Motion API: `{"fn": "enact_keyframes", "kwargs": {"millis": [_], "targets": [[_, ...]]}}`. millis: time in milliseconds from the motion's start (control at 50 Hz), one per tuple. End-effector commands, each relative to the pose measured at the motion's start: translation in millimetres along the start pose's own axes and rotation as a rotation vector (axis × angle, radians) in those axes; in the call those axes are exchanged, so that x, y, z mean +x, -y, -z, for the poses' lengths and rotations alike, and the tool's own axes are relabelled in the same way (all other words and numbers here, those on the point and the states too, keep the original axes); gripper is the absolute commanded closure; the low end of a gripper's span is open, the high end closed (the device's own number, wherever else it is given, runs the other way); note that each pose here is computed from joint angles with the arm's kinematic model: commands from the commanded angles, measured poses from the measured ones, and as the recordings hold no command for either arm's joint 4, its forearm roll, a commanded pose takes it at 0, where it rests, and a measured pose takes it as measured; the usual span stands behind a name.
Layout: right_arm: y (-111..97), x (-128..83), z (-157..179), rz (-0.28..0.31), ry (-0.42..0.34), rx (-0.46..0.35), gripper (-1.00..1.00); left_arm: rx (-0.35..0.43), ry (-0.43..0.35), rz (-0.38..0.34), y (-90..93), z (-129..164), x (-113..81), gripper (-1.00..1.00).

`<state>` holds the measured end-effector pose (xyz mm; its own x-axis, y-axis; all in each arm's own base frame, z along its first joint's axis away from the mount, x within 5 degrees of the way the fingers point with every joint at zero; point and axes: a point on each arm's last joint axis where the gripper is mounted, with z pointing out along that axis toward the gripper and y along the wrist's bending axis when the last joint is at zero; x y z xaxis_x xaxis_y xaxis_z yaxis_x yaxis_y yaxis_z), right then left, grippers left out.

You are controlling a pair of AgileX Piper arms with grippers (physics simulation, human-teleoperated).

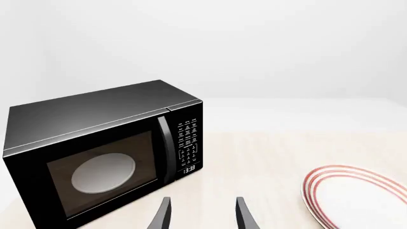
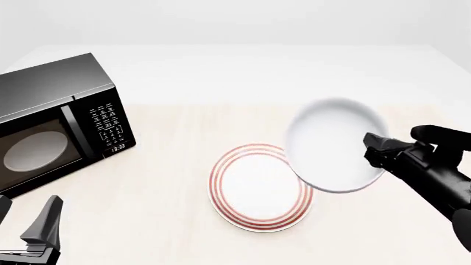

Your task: Put the white bowl to the right of the plate.

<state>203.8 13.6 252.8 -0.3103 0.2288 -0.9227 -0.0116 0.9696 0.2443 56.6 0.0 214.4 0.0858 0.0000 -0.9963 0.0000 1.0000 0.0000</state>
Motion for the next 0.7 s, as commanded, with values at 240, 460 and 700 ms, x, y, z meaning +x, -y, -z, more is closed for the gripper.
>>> {"fn": "enact_keyframes", "kwargs": {"millis": [240, 460, 700], "targets": [[42.2, 22.9, 44.5, -0.142, 0.068, 0.235, 1.00, 0.000, 0.000, 0.000, 0.0, 0.0, 0.0, -1.00], [53.8, 28.9, 55.6, -0.182, 0.090, 0.315, 1.00, 0.000, 0.000, 0.000, 0.0, 0.0, 0.0, -1.00], [66.2, 38.1, 52.3, -0.216, 0.087, 0.376, 1.00, 0.000, 0.000, 0.000, 0.0, 0.0, 0.0, -1.00]]}}
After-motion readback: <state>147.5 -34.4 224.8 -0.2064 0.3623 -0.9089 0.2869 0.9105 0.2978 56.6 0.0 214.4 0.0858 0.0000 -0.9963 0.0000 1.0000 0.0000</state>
